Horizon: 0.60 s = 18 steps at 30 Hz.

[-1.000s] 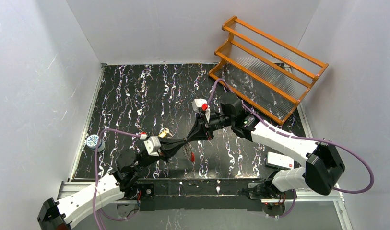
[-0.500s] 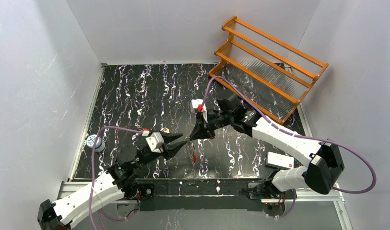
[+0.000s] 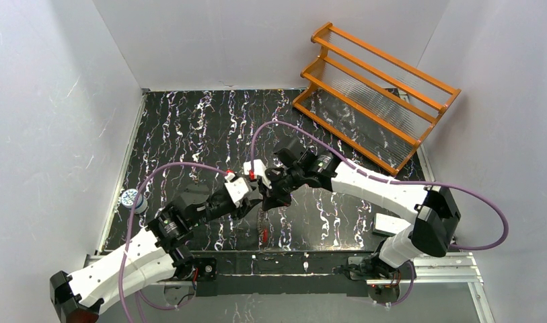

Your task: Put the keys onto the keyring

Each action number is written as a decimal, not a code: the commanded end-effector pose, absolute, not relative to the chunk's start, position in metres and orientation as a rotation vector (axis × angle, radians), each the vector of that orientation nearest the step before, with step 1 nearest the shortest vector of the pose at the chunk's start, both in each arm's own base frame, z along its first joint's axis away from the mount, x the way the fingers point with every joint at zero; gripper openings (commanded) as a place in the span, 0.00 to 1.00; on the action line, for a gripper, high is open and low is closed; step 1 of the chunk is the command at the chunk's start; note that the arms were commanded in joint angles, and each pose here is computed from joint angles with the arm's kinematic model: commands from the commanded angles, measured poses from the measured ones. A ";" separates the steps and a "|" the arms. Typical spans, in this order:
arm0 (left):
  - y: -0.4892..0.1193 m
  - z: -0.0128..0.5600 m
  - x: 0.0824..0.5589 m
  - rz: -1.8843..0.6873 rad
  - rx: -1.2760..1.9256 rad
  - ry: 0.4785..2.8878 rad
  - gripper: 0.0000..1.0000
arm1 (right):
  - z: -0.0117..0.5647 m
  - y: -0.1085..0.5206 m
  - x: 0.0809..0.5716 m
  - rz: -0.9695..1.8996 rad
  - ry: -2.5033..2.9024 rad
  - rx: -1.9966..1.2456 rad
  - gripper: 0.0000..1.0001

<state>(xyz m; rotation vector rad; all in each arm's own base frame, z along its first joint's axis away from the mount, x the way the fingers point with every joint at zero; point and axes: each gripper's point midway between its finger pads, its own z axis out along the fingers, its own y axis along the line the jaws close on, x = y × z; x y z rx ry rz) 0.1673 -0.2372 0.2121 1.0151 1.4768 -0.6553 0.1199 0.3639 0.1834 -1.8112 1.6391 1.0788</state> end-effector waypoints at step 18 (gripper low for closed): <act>-0.255 0.181 0.136 -0.797 1.293 1.546 0.27 | 0.199 0.374 0.120 1.097 1.573 -1.795 0.01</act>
